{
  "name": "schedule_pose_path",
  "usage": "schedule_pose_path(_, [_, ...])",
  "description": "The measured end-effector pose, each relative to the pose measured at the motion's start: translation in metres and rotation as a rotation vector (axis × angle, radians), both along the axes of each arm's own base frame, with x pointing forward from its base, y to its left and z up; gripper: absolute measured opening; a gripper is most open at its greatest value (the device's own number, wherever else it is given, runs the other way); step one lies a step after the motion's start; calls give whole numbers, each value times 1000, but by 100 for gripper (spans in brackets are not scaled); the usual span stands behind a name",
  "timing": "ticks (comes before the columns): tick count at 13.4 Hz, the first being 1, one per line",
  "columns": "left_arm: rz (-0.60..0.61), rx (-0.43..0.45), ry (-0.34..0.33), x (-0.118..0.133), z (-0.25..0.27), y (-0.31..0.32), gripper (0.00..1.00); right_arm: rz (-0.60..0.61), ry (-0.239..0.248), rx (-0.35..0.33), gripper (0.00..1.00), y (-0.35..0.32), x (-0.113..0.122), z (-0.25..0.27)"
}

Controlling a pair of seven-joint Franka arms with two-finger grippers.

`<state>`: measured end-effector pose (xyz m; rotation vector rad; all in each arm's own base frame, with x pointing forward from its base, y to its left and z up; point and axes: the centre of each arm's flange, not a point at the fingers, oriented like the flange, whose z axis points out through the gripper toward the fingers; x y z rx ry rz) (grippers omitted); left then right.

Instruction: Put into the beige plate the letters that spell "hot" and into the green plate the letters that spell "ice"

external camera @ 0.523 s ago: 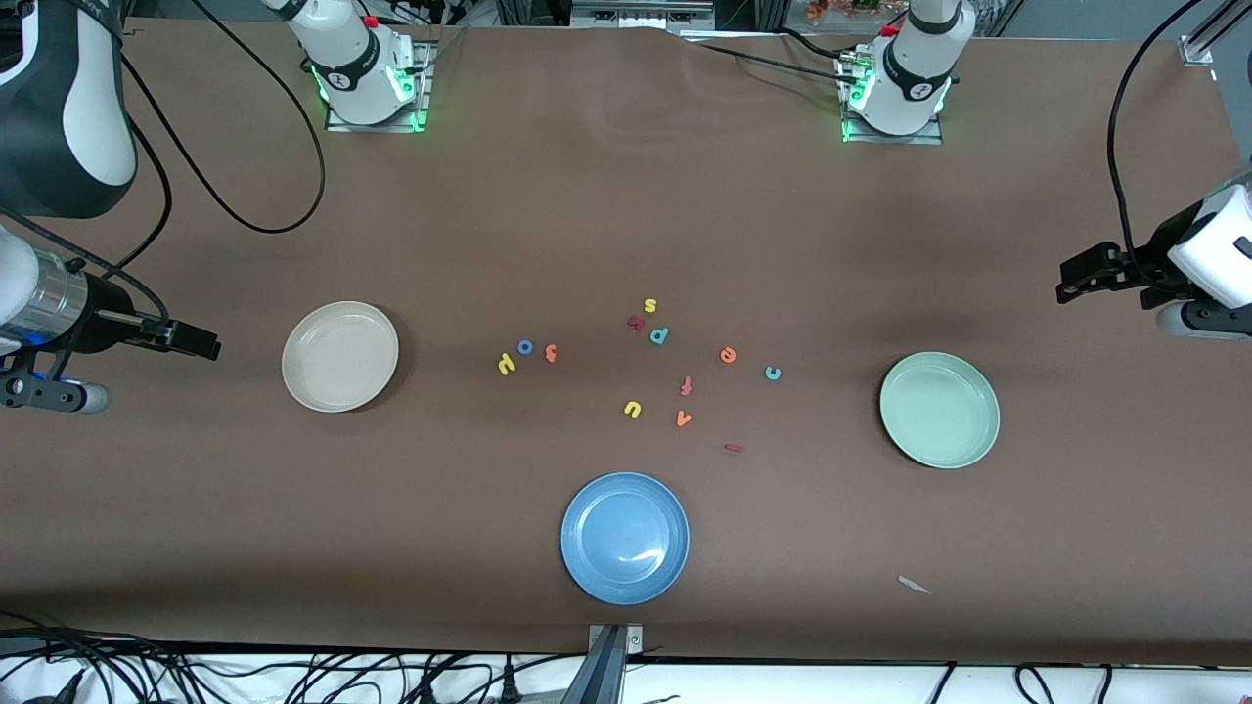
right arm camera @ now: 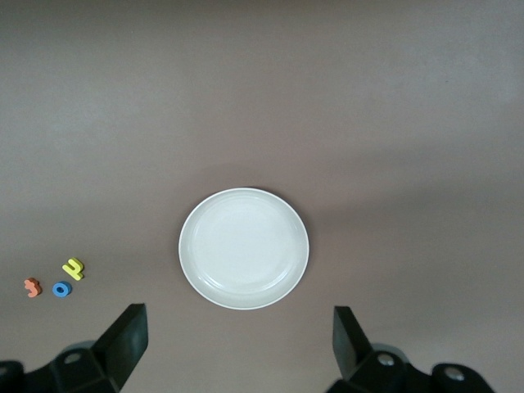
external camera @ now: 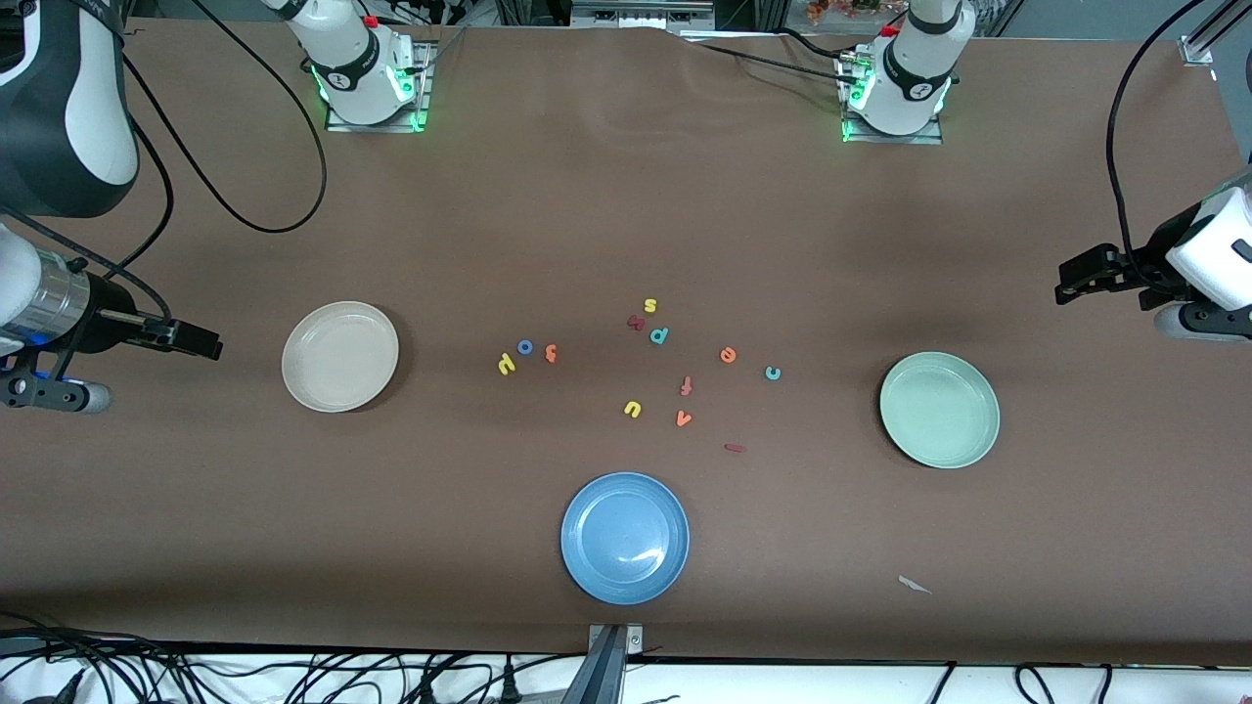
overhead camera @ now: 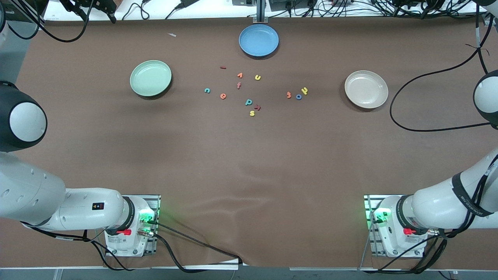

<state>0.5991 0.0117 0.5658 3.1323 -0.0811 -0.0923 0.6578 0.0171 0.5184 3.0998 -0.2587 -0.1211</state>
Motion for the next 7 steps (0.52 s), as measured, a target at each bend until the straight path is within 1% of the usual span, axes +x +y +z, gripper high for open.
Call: schedule_pose_path(7, [-1,0,2,1,-2,0,100,0,1,0,100,0,0,0])
